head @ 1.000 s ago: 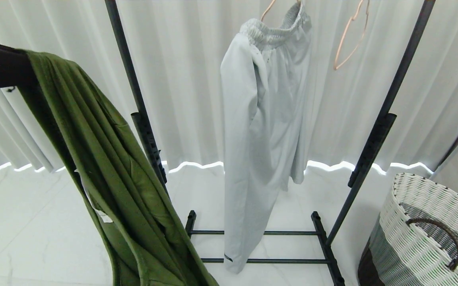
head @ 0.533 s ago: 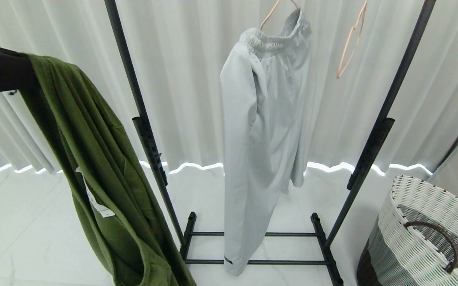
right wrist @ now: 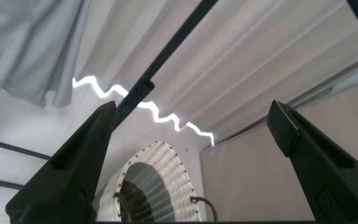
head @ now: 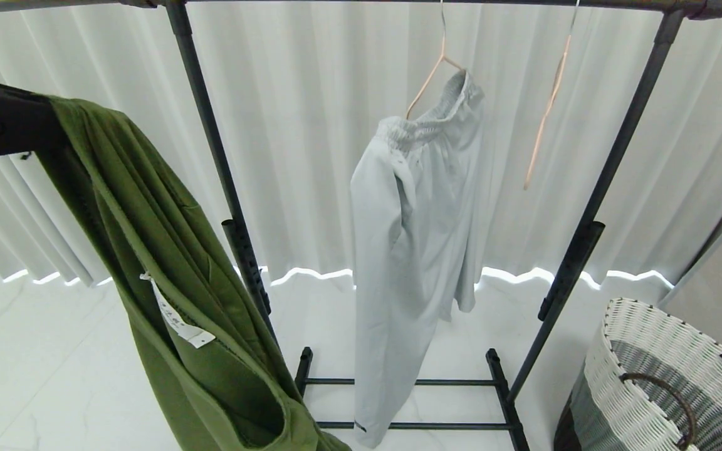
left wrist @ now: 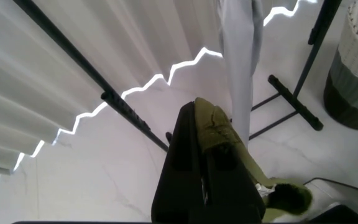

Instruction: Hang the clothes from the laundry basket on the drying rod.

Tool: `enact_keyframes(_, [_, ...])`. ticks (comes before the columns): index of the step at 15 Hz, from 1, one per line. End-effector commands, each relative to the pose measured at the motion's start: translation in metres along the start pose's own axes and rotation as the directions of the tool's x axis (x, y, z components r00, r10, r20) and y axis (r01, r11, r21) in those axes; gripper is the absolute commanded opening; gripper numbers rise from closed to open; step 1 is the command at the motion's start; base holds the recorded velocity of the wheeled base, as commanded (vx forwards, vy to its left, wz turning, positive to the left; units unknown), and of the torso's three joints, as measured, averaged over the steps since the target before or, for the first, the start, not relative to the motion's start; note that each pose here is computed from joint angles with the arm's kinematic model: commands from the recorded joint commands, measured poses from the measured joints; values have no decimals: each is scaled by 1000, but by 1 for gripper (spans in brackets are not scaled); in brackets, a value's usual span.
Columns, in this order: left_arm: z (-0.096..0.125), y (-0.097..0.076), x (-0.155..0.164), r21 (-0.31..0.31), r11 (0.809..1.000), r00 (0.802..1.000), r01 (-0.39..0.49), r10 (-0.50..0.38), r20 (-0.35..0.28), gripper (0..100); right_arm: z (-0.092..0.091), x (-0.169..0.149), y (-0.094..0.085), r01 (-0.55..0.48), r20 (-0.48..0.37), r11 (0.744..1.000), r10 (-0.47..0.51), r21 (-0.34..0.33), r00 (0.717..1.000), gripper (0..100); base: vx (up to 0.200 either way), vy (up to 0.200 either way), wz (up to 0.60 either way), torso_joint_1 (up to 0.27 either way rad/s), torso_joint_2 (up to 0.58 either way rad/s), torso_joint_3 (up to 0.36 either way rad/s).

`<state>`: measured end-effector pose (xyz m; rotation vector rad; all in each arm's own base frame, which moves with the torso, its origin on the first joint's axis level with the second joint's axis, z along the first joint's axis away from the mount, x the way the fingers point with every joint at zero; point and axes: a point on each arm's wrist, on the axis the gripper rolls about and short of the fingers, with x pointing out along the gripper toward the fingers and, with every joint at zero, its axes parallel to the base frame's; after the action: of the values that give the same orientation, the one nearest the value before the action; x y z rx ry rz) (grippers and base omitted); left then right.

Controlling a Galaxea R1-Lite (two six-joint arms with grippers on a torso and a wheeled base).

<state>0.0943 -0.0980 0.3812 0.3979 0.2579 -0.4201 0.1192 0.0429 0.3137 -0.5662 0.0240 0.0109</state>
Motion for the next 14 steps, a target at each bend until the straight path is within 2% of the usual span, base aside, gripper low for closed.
enact_keyframes(1, [0, 0, 0, 0, 1000, 1000, 0, 0, 0, 0, 0, 1, 1, -3, -3, 1000, 3, 10, 1000, 100, 0, 0, 0, 154, -476, -310])
enact_keyframes(5, [-2, 1, -2, 1, 1000, 1000, -1, 1, -3, 0, -2, 3, -3, 30, -21, 999, -29, 28, 999, 100, 0, 0, 0, 167, -481, -304])
enact_keyframes(10, [-6, 2, -5, 1, 1000, 1000, 0, 0, -2, 0, 1, 3, -4, 35, 14, 993, -37, 113, 999, 100, 0, 0, 0, 194, -486, -296])
enact_keyframes(12, [-6, 2, -5, 2, 1000, 1000, -1, 1, -4, 0, 4, 0, -5, -13, 71, 986, 1, 166, 997, 100, 0, 0, 0, 220, -510, -293])
enact_keyframes(14, [-6, 2, -5, 2, 1000, 1000, -1, 1, -4, 0, 4, -1, -2, -61, 86, 979, 44, 197, 995, 100, 0, 0, 0, 200, -471, -268])
